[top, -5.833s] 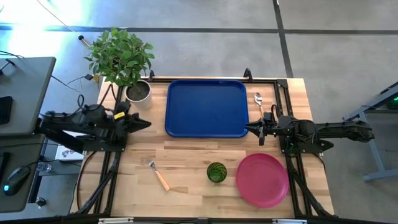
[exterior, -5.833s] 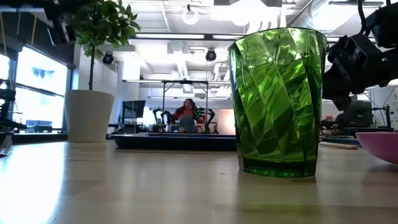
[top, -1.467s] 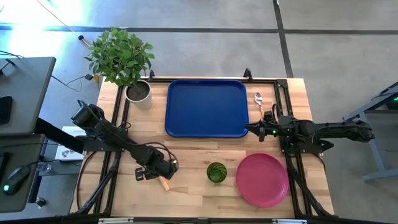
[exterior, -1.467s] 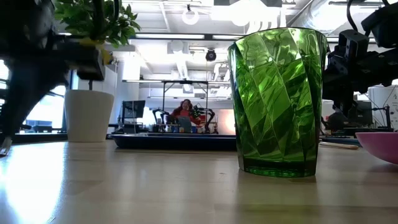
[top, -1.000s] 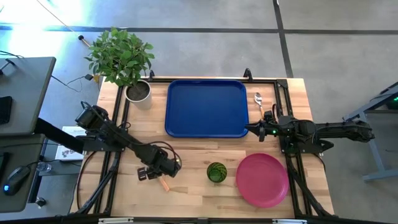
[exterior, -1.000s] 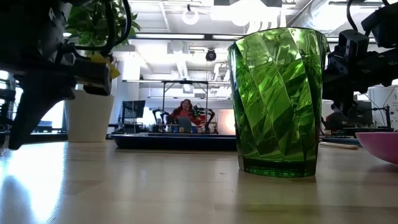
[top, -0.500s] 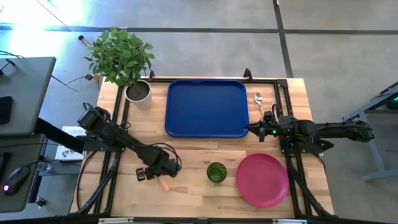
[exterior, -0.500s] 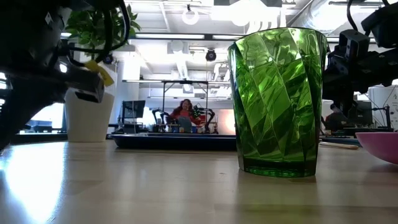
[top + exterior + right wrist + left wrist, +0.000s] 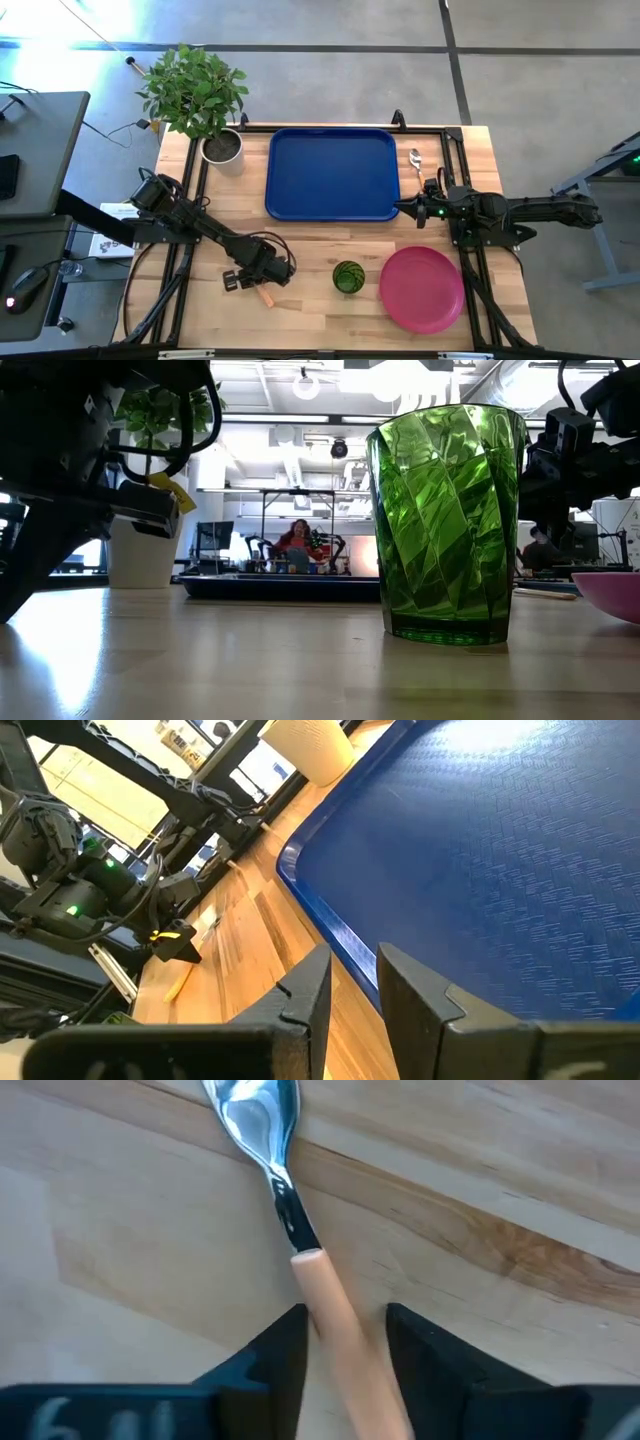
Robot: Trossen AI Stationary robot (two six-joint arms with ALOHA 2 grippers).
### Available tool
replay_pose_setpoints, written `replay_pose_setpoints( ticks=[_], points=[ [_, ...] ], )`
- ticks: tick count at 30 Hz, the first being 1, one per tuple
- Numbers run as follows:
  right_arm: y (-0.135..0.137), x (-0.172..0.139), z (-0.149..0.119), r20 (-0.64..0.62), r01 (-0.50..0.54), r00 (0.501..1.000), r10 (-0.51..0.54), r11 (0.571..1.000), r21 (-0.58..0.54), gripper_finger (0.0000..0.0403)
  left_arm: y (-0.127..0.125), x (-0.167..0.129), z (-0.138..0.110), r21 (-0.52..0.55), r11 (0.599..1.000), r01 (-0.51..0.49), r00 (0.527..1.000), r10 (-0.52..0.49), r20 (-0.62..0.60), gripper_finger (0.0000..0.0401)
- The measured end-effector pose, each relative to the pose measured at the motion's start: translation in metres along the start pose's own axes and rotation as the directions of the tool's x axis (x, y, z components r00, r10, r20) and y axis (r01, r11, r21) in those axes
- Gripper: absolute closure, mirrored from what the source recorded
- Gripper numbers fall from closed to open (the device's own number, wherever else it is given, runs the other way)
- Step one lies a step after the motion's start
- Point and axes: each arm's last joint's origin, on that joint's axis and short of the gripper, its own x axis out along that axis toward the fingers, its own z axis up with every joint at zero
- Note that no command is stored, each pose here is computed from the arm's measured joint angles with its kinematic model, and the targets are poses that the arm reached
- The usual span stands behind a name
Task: Pick and place plate/cup/fork/spoon on tray
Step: Put the light orange fork on the blue serving tray
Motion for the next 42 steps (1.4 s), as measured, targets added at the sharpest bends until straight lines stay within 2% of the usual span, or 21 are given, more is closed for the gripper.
replay_pose_setpoints(
  ticks=[5,9,17,23,30,37,42],
  points=[
    [0.000,0.000,0.000,0.000,0.000,1.000,0.000,1.000,0.000,0.0327,0.000,0.001,0.000,0.008,1.000,0.005,1.000,-0.005,0.003,0.0339],
    [0.000,0.000,0.000,0.000,0.000,1.000,0.000,1.000,0.000,0.0327,0.001,0.001,0.000,0.023,1.000,-0.002,1.000,0.002,0.002,0.0362],
    [0.000,0.000,0.000,0.000,0.000,1.000,0.000,1.000,0.000,0.0327,-0.001,-0.002,-0.003,0.077,0.997,0.014,1.000,-0.014,0.002,0.0357],
    [0.000,0.000,0.000,0.001,0.000,1.000,0.000,1.000,0.000,0.0327,-0.009,-0.012,-0.011,0.122,0.985,0.125,0.989,-0.133,0.064,0.0359],
    [0.000,0.000,0.000,0.000,0.000,1.000,0.000,1.000,0.003,0.0327,-0.020,-0.025,-0.016,0.141,0.954,0.265,0.949,-0.284,0.135,0.0359],
    [0.000,0.000,0.000,0.001,0.000,1.000,0.000,1.000,0.008,0.0327,-0.044,-0.045,-0.004,0.229,0.914,0.336,0.909,-0.378,0.175,0.0359],
    [0.000,0.000,0.000,0.001,0.000,1.000,0.000,1.000,0.008,0.0327,-0.066,-0.062,0.017,0.297,0.892,0.341,0.889,-0.409,0.205,0.0359]
  ],
)
